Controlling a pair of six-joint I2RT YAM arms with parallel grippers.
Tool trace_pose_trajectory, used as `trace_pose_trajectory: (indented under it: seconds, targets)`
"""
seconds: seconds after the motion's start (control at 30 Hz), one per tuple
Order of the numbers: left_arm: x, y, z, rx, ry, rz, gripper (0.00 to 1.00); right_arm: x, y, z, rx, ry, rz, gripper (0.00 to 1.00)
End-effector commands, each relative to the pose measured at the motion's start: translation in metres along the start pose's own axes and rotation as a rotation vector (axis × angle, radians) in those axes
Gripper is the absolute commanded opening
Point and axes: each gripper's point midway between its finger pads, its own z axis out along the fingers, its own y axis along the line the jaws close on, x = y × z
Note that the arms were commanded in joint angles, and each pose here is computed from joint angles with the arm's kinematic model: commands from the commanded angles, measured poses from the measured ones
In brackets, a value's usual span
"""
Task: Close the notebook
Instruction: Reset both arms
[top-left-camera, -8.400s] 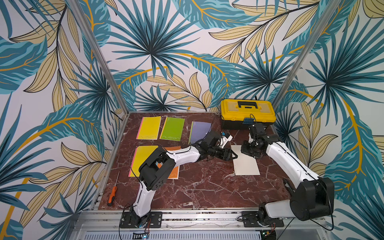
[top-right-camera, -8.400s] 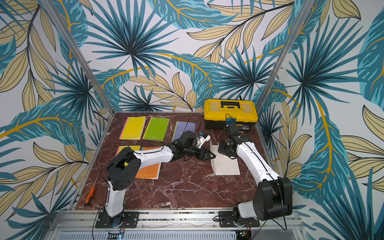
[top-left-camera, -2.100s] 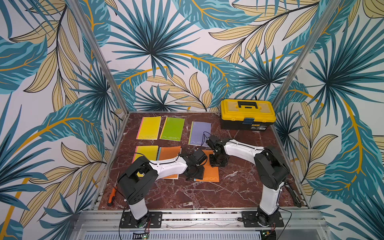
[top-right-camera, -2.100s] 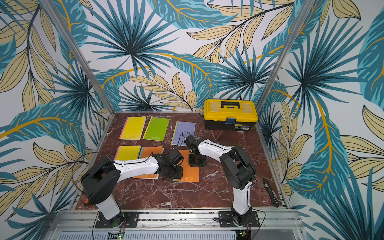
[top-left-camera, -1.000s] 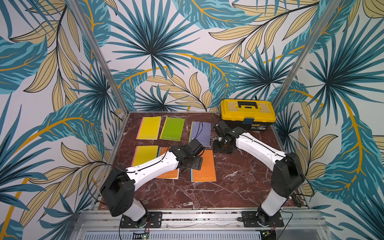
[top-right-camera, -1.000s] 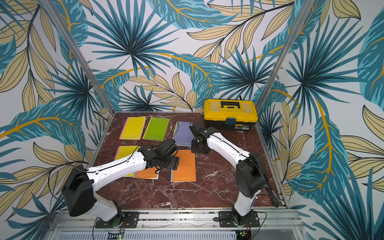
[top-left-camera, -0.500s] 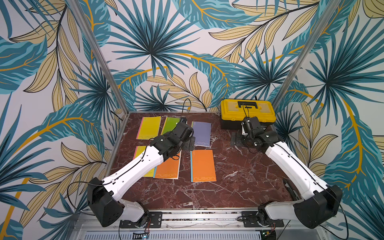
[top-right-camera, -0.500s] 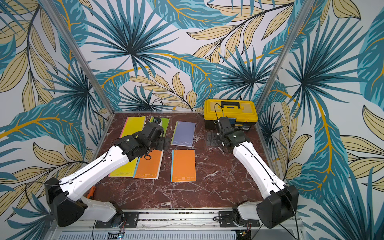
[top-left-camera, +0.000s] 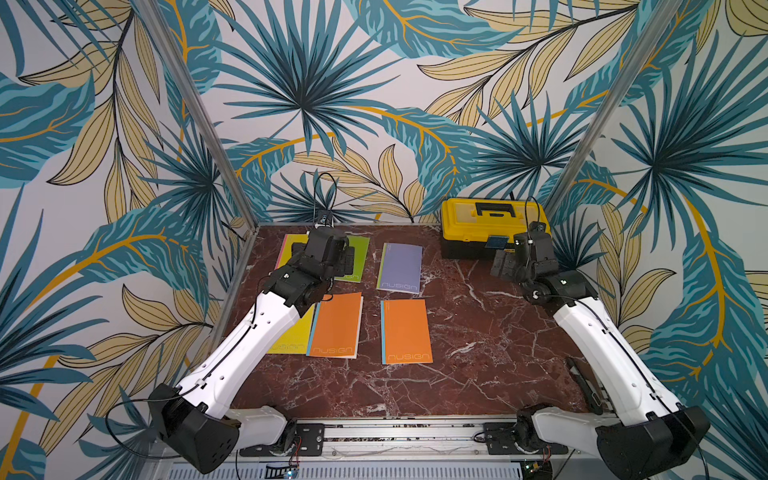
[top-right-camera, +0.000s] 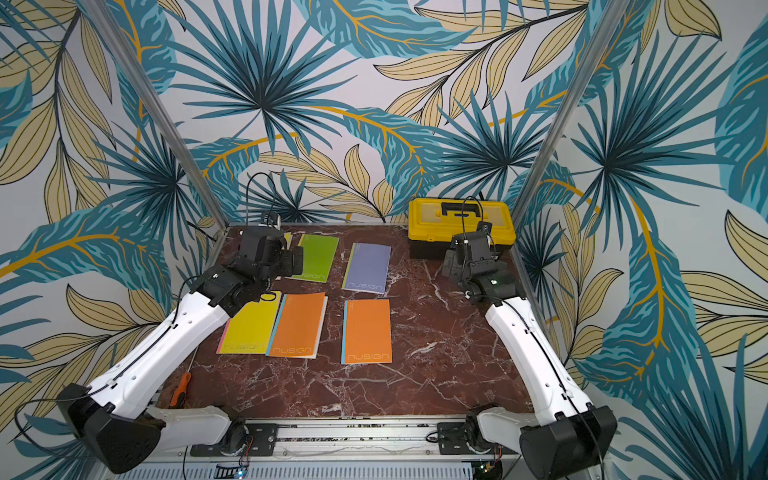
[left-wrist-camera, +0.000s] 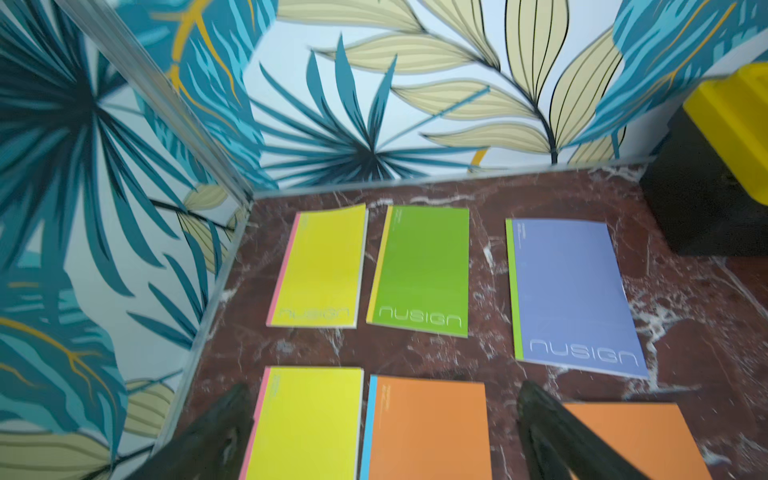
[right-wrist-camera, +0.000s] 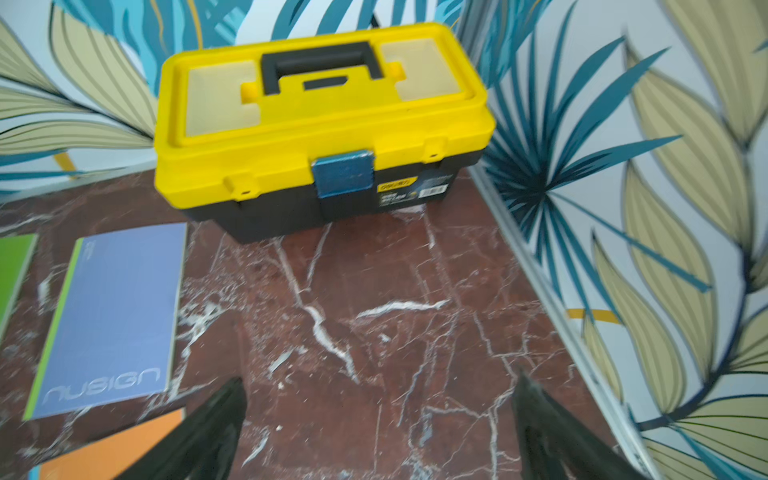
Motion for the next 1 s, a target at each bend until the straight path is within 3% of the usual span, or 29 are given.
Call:
trace_pose_trajectory:
  seconds: [0.0, 0.1, 0.23, 0.53, 0.77, 0.97]
  targets:
    - [-0.006, 0.018, 0.009, -0.085, -0.092, 0.013, 1.00, -0.011, -0.012, 0.014, 0.093, -0.119, -0.013, 0.99]
    - [0.020, 0.026, 0.030, -0.036, -0.011, -0.039, 1.00, 0.001, -0.006, 0.032, 0.074, -0.117, -0.026, 0.99]
    - [0.056, 0.050, 0.057, -0.057, 0.006, -0.095, 1.00, 0.019, 0.000, 0.058, 0.072, -0.061, -0.081, 0.99]
    - [0.122, 0.105, 0.085, -0.114, -0.110, -0.170, 1.00, 0.062, 0.005, 0.097, 0.026, -0.165, -0.056, 0.99]
    - [0.151, 0.117, 0.107, -0.095, -0.235, -0.217, 1.00, 0.089, 0.011, 0.114, -0.026, -0.192, -0.070, 0.99]
    - [0.149, 0.105, 0.118, -0.029, -0.272, -0.182, 1.00, 0.098, 0.007, 0.120, -0.047, -0.221, -0.048, 0.99]
